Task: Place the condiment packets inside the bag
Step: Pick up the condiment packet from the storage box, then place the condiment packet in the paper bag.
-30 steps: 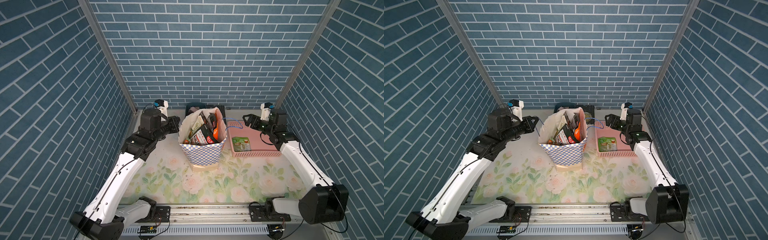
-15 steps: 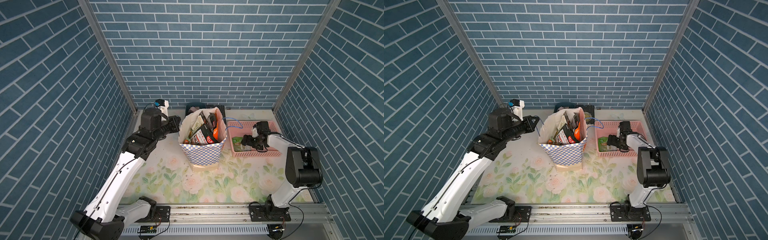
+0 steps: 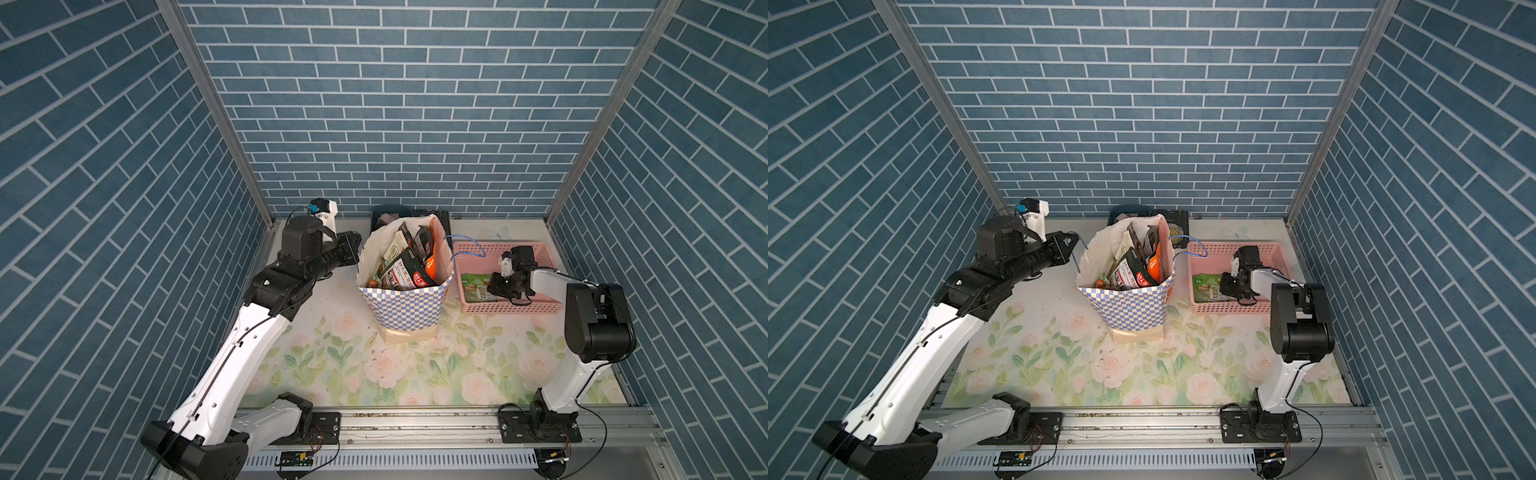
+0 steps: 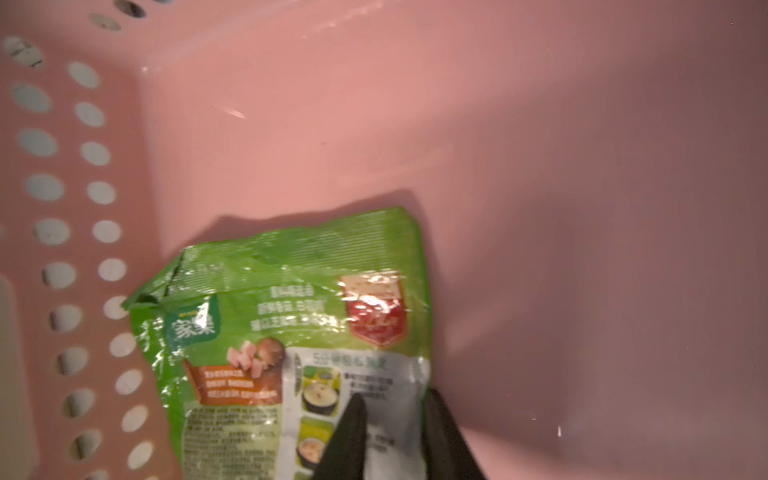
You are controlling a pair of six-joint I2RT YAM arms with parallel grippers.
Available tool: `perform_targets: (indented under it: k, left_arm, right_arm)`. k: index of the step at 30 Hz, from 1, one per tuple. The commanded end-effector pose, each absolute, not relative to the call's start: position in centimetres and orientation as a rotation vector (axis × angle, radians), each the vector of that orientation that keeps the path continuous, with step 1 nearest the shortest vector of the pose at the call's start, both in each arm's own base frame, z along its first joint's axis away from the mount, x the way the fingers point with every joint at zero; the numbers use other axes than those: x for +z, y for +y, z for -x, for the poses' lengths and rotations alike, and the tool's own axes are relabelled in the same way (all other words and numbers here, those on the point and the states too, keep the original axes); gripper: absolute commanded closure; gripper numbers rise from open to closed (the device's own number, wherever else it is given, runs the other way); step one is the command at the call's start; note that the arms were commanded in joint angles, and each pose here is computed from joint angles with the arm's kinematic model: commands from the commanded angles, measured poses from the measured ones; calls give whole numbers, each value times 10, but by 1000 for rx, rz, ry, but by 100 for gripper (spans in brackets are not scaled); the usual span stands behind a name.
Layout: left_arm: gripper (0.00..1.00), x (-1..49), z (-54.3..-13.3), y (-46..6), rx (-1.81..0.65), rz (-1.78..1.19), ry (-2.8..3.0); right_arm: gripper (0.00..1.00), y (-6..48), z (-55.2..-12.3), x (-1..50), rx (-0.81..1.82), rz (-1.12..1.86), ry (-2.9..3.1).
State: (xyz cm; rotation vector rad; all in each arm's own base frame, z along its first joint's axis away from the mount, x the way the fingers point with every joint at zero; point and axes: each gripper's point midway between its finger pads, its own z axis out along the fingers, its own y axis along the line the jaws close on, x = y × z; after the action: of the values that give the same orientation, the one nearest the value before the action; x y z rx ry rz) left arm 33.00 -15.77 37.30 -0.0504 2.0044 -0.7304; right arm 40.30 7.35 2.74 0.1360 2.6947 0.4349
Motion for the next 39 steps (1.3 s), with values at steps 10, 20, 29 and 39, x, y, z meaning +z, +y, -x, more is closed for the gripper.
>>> perform_targets:
  k: [10,20,29,39]
  left_arm:
    - [100,398,-330,-155,-741,49,1922]
    - [100,397,-330,-155,-749,48,1918]
    - [100,392,-330,-156,-748,50,1930]
    - [100,393,-332,-158,-756,46,1919]
  right_arm:
    - [100,76,-415,161,452,19,2292]
    - [100,65,-407,247,383,7,2119]
    - [100,83,-391,341,470,99,1933]
    - [100,176,-342,480,750,314,1676]
